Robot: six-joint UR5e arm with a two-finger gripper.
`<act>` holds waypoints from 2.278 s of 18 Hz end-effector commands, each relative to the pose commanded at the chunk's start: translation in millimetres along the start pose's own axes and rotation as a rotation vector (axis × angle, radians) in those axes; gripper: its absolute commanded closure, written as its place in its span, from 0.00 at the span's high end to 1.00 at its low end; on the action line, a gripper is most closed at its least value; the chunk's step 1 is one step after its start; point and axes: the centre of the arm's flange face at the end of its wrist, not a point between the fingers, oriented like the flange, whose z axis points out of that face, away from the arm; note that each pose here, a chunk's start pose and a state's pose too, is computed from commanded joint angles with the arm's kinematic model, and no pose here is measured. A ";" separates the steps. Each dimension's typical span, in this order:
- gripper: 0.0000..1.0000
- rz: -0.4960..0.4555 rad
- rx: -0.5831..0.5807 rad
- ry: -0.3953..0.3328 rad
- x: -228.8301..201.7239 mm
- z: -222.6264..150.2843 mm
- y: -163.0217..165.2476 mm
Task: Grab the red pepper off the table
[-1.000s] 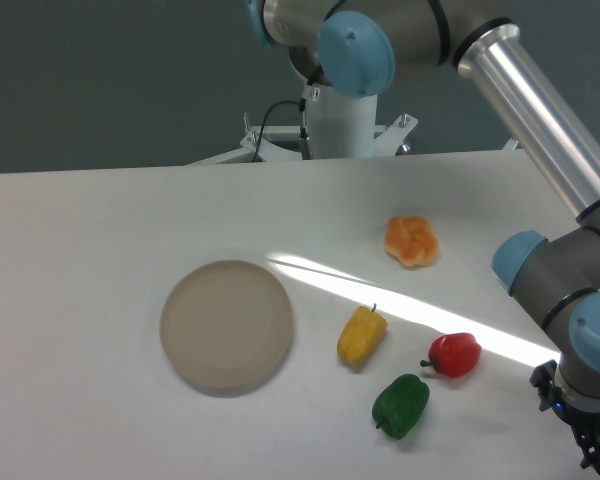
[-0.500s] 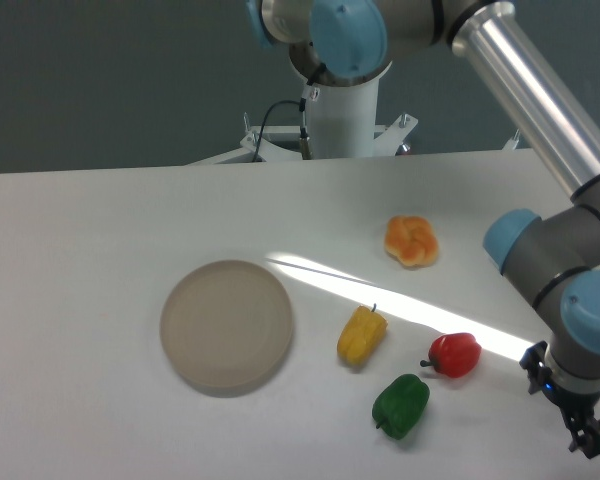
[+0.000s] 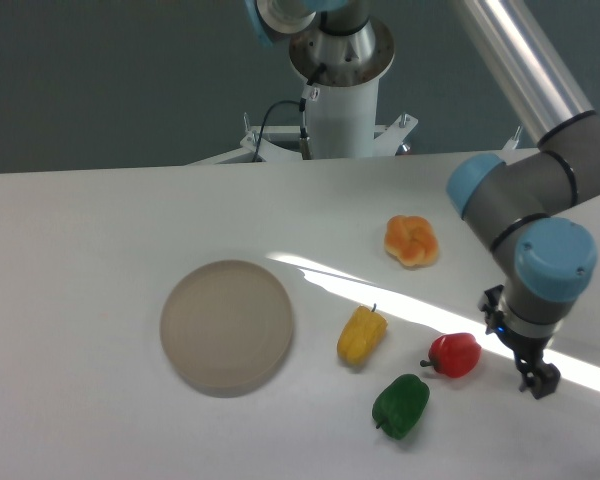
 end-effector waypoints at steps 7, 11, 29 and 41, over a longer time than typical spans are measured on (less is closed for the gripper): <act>1.00 -0.064 0.022 0.031 7.7 24.5 -6.9; 1.00 -0.119 0.042 0.057 11.6 38.4 -10.9; 0.79 -0.165 0.061 0.075 13.8 70.2 -12.1; 0.44 -0.119 0.054 -0.045 5.1 -10.8 -3.7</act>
